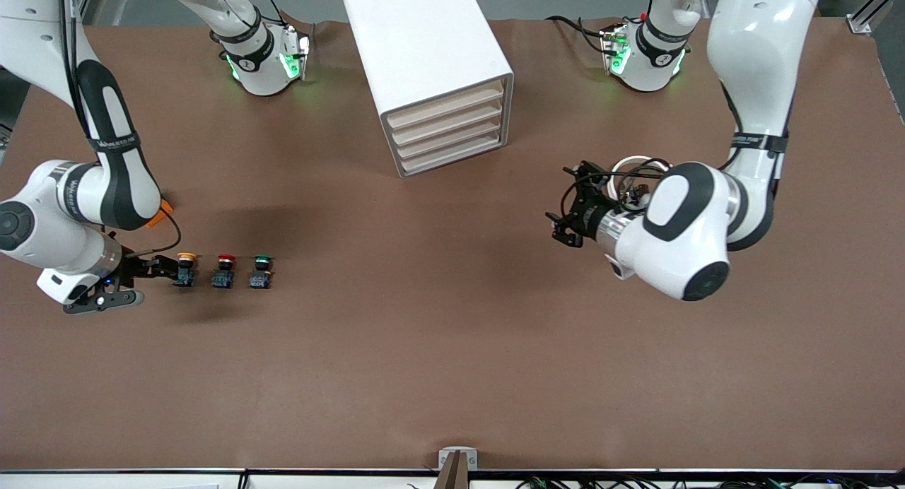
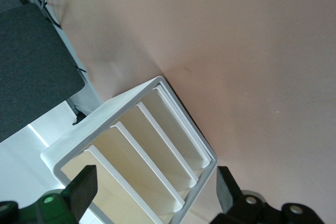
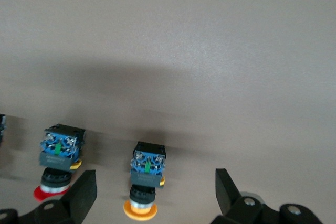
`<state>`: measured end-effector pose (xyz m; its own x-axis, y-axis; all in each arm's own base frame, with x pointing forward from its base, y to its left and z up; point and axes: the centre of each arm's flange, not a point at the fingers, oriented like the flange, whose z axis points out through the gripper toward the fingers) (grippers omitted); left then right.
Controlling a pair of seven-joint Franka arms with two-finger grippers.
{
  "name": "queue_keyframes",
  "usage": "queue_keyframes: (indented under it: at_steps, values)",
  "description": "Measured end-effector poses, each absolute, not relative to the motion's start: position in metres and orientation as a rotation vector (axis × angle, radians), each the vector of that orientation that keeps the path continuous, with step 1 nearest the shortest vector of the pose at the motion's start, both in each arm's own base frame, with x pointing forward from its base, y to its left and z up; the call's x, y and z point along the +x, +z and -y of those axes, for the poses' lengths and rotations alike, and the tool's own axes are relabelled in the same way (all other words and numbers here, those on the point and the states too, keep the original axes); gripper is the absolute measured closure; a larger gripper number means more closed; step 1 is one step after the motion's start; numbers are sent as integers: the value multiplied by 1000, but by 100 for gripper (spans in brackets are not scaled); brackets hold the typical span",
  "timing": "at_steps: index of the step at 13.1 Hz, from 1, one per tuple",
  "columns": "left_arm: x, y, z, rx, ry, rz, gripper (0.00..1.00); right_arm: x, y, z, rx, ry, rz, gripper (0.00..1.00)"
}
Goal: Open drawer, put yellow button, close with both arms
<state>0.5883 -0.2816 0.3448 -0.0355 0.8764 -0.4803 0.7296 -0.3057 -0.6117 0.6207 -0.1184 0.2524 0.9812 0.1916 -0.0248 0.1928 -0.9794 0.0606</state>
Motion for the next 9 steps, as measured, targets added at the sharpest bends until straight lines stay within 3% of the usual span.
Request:
queue_keyframes:
  at_steps: [6,9]
  values:
    - [560,292,328,-1957,1363,1600,0,617,215,125,3066,-57,-286,0]
    - [556,293,344,-1855,1403,1650,0,610,195,125,3073,-111,-286,0]
